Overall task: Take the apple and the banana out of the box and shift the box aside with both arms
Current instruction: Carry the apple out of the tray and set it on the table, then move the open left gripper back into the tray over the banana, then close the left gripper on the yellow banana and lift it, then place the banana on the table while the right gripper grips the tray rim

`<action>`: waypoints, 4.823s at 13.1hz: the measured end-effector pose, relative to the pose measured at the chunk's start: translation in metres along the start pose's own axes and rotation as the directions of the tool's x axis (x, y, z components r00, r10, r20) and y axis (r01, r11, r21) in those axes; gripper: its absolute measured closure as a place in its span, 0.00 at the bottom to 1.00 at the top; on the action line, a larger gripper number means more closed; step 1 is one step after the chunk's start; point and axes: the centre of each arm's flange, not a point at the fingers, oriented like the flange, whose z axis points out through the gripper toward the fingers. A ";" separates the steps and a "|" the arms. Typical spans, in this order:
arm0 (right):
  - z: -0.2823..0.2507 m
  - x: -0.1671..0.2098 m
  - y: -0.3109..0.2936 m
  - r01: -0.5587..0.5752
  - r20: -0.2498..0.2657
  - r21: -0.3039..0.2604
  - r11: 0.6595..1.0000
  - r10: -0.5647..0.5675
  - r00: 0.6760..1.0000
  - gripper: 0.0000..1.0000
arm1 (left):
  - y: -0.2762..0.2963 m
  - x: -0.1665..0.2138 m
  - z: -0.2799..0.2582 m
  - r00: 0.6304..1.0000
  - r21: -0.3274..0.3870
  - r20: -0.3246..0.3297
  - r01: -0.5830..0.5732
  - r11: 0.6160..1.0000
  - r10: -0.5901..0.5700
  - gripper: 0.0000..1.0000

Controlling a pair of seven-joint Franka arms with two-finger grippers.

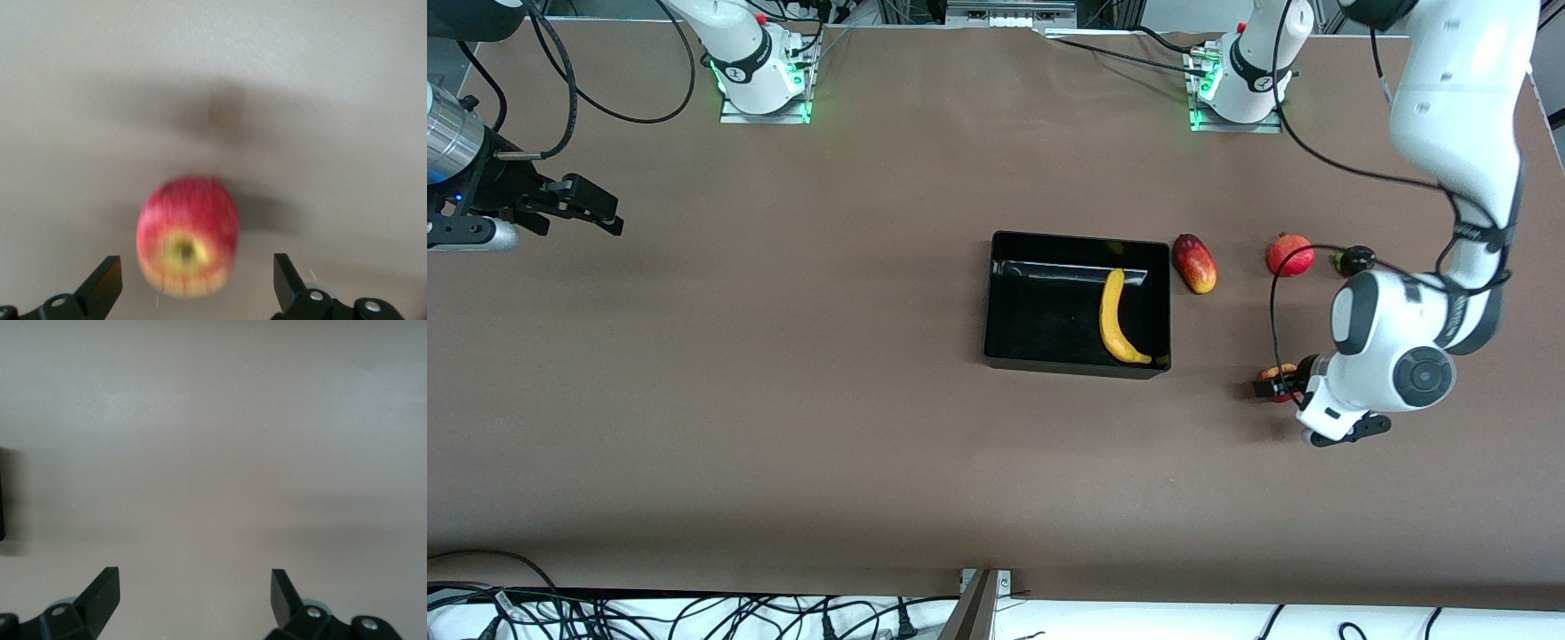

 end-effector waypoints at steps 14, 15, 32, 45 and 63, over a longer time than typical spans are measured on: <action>0.000 0.000 0.000 0.000 0.000 0.000 1.000 0.000 1.000 0.00 | 0.234 -0.184 0.081 0.986 0.021 -0.126 -0.110 0.994 0.112 0.00; 0.000 0.000 0.000 0.001 0.000 0.000 1.000 -0.001 1.000 0.00 | 0.238 -0.192 0.095 0.985 0.021 -0.135 -0.110 0.994 0.112 0.00; 0.000 0.000 -0.001 0.001 0.000 0.000 1.000 -0.001 1.000 0.00 | 0.249 -0.212 0.140 0.976 -0.007 -0.219 0.000 1.000 -0.002 0.76; 0.000 0.000 -0.001 0.002 0.000 0.000 1.000 -0.002 1.000 0.00 | 0.225 -0.208 -0.016 1.000 0.148 -0.021 -0.015 0.989 0.018 1.00; 0.261 -0.003 -0.346 -0.077 0.112 0.007 0.997 0.076 0.991 0.00 | -0.142 0.021 0.119 0.925 0.175 -0.139 -0.328 0.928 0.354 1.00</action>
